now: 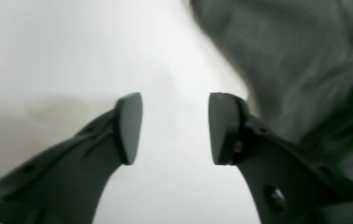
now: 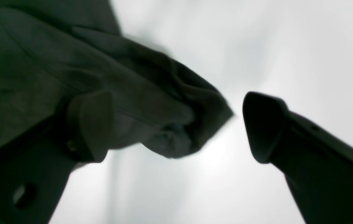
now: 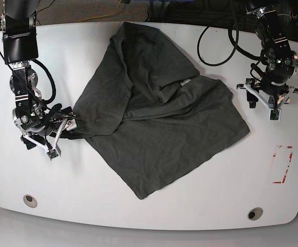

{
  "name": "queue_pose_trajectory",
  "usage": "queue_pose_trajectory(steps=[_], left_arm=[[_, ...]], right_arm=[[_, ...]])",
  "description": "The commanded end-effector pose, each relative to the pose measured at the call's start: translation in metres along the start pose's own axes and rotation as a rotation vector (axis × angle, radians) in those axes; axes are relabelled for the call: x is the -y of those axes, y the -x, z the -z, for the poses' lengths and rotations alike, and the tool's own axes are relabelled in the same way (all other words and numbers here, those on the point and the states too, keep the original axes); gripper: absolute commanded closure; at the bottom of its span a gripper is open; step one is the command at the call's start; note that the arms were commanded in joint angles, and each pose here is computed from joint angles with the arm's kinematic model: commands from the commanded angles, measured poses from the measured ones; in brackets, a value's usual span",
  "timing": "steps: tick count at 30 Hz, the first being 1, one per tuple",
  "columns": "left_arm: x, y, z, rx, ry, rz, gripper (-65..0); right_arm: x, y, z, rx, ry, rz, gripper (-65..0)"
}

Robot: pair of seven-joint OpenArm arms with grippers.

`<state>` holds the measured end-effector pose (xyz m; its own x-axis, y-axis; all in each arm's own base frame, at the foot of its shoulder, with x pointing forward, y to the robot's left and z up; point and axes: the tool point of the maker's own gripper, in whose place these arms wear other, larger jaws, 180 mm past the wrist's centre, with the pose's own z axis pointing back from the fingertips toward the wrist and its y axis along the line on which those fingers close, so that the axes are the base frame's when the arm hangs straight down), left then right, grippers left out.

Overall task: Layout the t-shirt on the table in an organized manner, then fold the t-shirt properly
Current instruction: 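Regrasp the t-shirt edges with both grippers at new points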

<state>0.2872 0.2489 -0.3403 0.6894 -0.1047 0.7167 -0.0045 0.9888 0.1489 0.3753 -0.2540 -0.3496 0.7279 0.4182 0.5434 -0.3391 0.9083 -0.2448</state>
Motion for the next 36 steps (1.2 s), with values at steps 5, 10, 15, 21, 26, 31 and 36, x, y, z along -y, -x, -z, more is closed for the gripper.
queue_pose_trajectory(steps=[5,10,15,21,26,31,36], left_arm=[[-0.004,-0.066,-0.001,0.166,-0.008,-0.006,-38.7],[0.004,-0.093,0.009,0.205,0.014,-0.009,-44.9],[0.005,-0.1,0.03,0.177,0.038,-0.017,-49.6],[0.009,-0.094,0.058,0.103,0.07,0.002,-49.4],[0.009,-0.093,0.074,0.097,0.087,0.005,-49.4],[0.008,-0.077,0.091,0.078,0.1,0.008,-49.4],[0.017,-0.067,0.106,0.064,0.129,0.026,-49.4]], right_arm=[[-0.015,-0.042,-0.027,0.154,-0.012,0.004,-63.4],[-0.047,-0.046,-0.032,0.199,-0.066,0.002,-63.4],[-0.079,-0.039,-0.028,0.198,-0.129,0.033,-63.4],[-0.114,-0.029,-0.025,0.19,-0.198,0.073,-63.4],[-0.134,-0.021,-0.023,0.178,-0.235,0.108,-63.4],[-0.145,-0.015,-0.027,0.181,-0.256,0.166,-63.4],[-0.152,-0.002,-0.033,0.174,-0.267,0.201,-63.4]])
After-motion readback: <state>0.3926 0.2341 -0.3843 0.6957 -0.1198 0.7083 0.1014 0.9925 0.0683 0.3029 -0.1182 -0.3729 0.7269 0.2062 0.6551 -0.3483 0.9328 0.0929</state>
